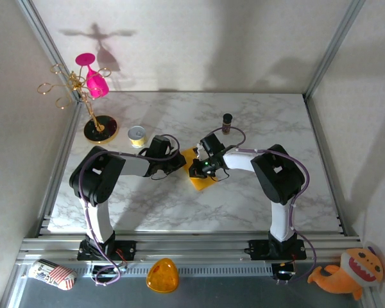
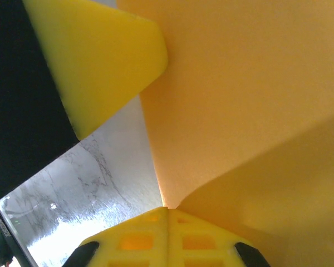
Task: Fold a paper plane with a square sheet of paper (pick it up from the middle)
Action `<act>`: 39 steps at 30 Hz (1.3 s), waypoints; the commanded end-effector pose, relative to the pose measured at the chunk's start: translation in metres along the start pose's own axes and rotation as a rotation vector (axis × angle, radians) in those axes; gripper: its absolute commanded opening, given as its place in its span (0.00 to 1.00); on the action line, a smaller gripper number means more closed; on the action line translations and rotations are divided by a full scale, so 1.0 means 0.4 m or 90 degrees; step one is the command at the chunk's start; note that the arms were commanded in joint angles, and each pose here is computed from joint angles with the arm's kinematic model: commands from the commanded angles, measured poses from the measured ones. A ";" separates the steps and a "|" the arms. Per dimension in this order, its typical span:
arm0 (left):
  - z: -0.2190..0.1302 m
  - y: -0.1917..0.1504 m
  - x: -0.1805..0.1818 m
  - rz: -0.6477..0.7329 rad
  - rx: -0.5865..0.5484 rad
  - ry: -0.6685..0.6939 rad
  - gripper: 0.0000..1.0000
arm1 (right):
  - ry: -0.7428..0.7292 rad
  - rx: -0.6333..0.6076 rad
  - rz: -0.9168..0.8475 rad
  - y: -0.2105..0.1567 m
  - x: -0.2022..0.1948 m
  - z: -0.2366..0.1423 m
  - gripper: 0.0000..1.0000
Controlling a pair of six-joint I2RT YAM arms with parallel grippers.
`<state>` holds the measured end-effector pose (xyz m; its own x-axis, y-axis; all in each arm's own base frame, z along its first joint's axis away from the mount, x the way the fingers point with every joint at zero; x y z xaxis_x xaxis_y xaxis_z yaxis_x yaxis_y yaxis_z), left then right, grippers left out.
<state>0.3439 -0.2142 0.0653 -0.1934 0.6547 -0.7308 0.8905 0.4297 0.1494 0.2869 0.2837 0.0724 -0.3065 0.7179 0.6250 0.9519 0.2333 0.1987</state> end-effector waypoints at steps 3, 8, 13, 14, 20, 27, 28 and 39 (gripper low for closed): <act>0.019 -0.006 0.029 -0.004 0.006 0.048 0.02 | 0.032 -0.014 -0.028 0.019 0.046 -0.022 0.04; 0.024 -0.005 0.041 -0.013 0.006 0.073 0.02 | 0.019 0.006 -0.016 0.010 0.029 -0.002 0.04; 0.032 -0.006 0.054 -0.023 0.013 0.099 0.02 | 0.003 0.029 -0.004 -0.013 0.010 0.016 0.04; 0.032 -0.007 0.056 -0.024 0.014 0.103 0.02 | 0.001 0.034 -0.003 -0.018 0.008 0.017 0.04; 0.032 -0.004 0.068 -0.021 0.011 0.134 0.01 | 0.000 0.056 0.004 -0.060 0.002 0.005 0.04; 0.036 -0.003 0.073 -0.016 0.013 0.144 0.01 | -0.013 0.080 0.022 -0.123 -0.015 -0.018 0.04; 0.036 -0.002 0.072 -0.015 0.014 0.143 0.01 | -0.013 0.083 0.024 -0.132 -0.016 -0.021 0.04; 0.034 0.008 0.025 0.011 0.028 0.097 0.04 | -0.023 0.102 0.028 -0.200 -0.024 -0.052 0.05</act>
<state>0.3537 -0.2189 0.0674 -0.2142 0.7017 -0.6795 0.9013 0.4101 0.1395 0.2317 0.2528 0.0702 -0.2884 0.7246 0.6260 0.9541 0.2727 0.1239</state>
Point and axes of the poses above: each hand's point on the last joint's axis, 136 mm out from that joint toward the fingers, its own z axis out along the fingers, its own x axis along the line the jaws close on, y = z × x, the point moved 7 cm from there along -z, back along the fingers, and after that the axes turned 4 degrees about -z, right-handed, at the moved point
